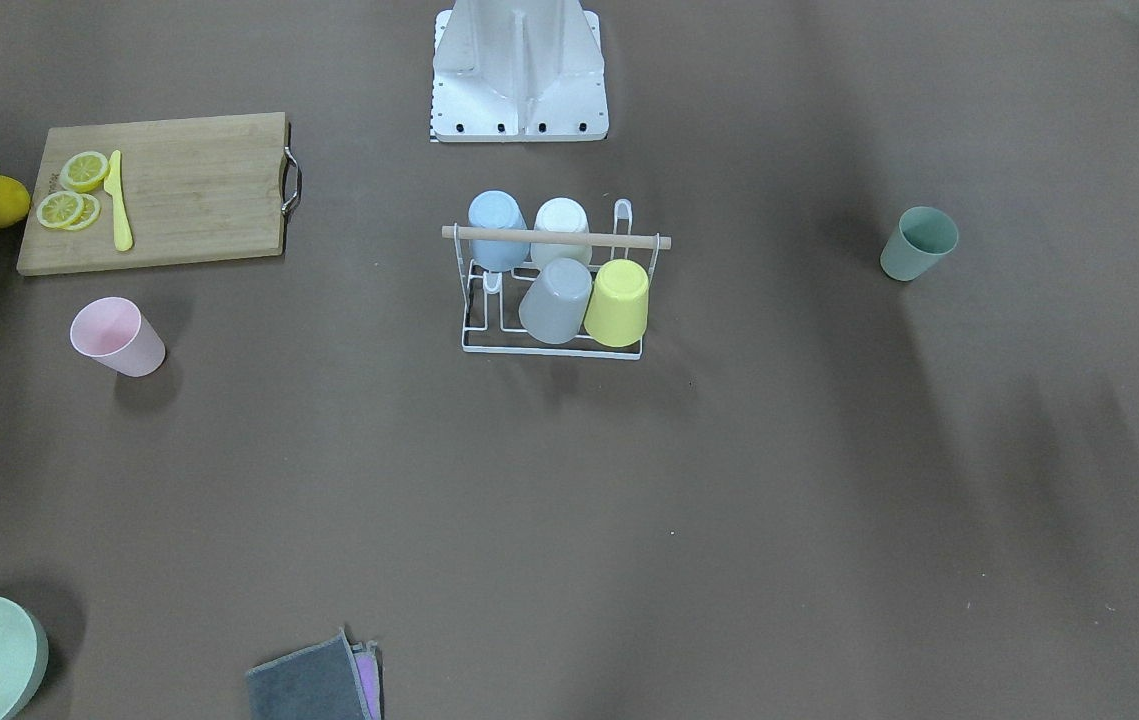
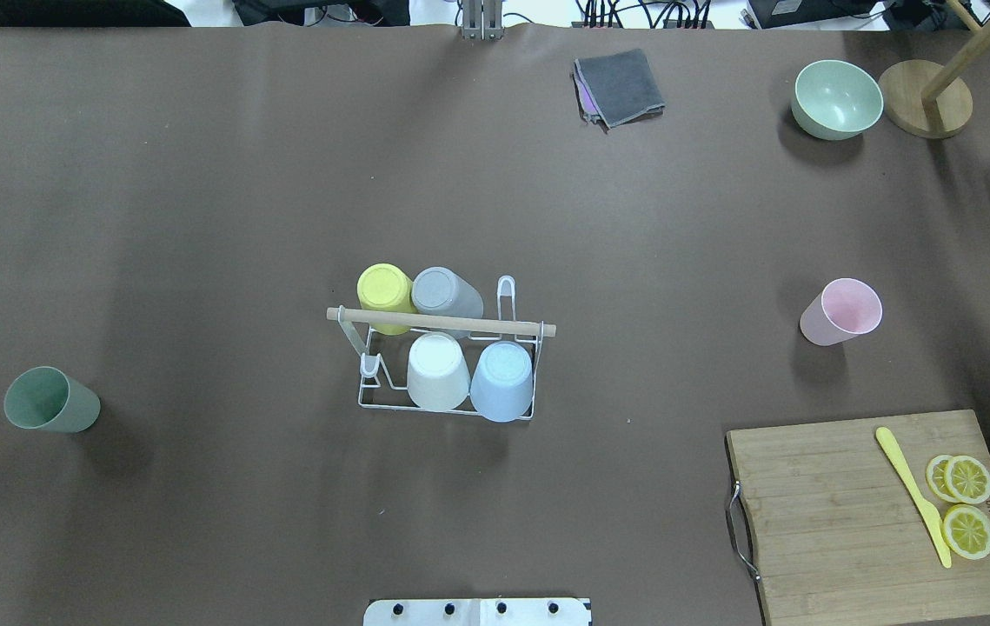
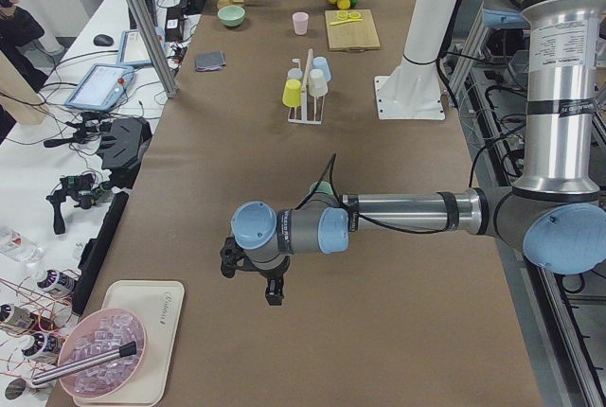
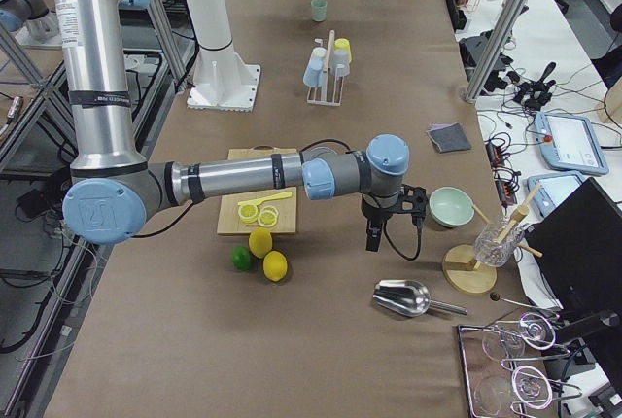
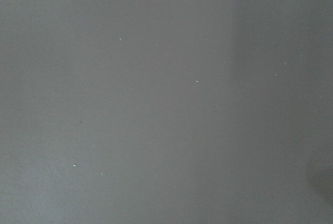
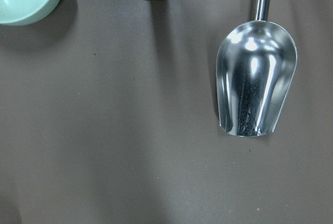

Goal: Place cup on cup holder

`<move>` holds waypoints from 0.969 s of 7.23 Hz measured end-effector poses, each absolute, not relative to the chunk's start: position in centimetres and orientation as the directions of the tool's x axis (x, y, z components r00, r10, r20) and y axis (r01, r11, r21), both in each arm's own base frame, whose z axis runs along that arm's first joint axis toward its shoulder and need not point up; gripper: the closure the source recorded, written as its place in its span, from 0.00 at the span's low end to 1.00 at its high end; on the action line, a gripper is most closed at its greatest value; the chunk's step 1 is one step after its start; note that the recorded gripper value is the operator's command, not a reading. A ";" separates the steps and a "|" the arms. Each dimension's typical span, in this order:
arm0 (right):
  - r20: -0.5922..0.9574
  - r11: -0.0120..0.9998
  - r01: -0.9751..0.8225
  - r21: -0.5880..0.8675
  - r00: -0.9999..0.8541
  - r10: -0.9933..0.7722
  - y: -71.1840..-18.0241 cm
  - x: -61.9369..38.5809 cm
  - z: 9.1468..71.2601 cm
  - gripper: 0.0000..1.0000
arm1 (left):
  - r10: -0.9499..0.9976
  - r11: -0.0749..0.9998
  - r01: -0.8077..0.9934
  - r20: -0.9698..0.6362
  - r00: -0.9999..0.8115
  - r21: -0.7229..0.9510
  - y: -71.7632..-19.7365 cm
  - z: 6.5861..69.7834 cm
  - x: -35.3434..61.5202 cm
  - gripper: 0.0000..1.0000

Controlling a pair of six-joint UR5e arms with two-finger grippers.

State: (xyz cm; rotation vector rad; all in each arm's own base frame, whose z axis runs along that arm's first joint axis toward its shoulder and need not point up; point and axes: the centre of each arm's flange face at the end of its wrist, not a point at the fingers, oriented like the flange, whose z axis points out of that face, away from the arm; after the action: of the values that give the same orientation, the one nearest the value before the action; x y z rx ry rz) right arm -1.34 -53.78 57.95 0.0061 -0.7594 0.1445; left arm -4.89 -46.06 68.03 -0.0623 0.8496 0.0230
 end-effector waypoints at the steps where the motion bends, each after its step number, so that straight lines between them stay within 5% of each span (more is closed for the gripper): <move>1: 0.685 0.989 -0.133 -0.058 0.716 0.136 -54.0 -1.4 57.8 0.01 | -0.007 0.998 -0.040 -0.751 0.661 -0.045 -46.0 68.0 -5.0 0.02; 7: 0.653 0.985 0.000 -0.171 0.749 0.114 -63.6 -11.2 48.1 0.00 | 0.007 1.000 0.012 -0.750 0.662 0.020 -48.4 64.7 -7.3 0.02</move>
State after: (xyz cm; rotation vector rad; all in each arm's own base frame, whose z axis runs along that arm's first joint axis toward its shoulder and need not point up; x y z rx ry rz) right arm -11.18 -63.57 48.10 -0.1643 -0.7231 0.0626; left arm -7.31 -48.39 64.65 0.0240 0.8479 -0.0025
